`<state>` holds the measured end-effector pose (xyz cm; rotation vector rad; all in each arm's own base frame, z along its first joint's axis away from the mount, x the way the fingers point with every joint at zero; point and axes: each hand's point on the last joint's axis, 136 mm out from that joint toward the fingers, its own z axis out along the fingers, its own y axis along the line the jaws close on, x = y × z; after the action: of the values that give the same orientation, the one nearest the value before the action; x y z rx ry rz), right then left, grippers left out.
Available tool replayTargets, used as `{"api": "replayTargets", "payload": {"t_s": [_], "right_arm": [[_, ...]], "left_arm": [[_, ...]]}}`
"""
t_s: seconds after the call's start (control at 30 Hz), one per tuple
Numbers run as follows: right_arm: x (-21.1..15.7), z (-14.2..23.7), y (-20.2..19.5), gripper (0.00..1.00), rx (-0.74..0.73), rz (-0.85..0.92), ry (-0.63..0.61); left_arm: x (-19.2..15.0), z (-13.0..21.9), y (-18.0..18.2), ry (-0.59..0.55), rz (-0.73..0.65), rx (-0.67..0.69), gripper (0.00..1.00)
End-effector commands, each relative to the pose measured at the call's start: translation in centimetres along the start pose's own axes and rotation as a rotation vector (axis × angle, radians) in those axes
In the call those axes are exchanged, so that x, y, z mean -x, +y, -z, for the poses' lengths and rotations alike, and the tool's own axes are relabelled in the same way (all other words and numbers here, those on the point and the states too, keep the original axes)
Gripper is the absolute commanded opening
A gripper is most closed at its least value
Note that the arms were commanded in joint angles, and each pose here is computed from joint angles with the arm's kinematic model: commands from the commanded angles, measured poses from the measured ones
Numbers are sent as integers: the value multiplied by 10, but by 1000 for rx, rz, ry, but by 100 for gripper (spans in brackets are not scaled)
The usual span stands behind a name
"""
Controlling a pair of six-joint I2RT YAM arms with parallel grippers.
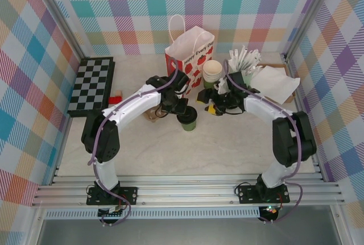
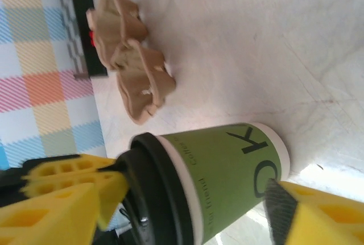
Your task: Pack the takeout coffee
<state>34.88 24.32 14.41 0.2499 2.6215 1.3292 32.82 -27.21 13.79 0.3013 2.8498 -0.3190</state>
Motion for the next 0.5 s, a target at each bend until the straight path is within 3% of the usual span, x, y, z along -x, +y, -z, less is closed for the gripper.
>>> {"api": "replayTargets", "payload": {"t_s": [0.0,0.17,0.33,0.47], "right_arm": [[7,21,7,100,11,-21,-163],[-6,34,-3,100,16,-57,-278],[-33,20,2,99,45,8,-246],[-48,1,6,96,83,15,-228]], "left_arm": [[-8,19,11,-28,150,60,0],[-9,17,16,-61,386,64,0],[-15,9,25,-24,620,147,0],[-19,1,25,-13,712,179,0]]}}
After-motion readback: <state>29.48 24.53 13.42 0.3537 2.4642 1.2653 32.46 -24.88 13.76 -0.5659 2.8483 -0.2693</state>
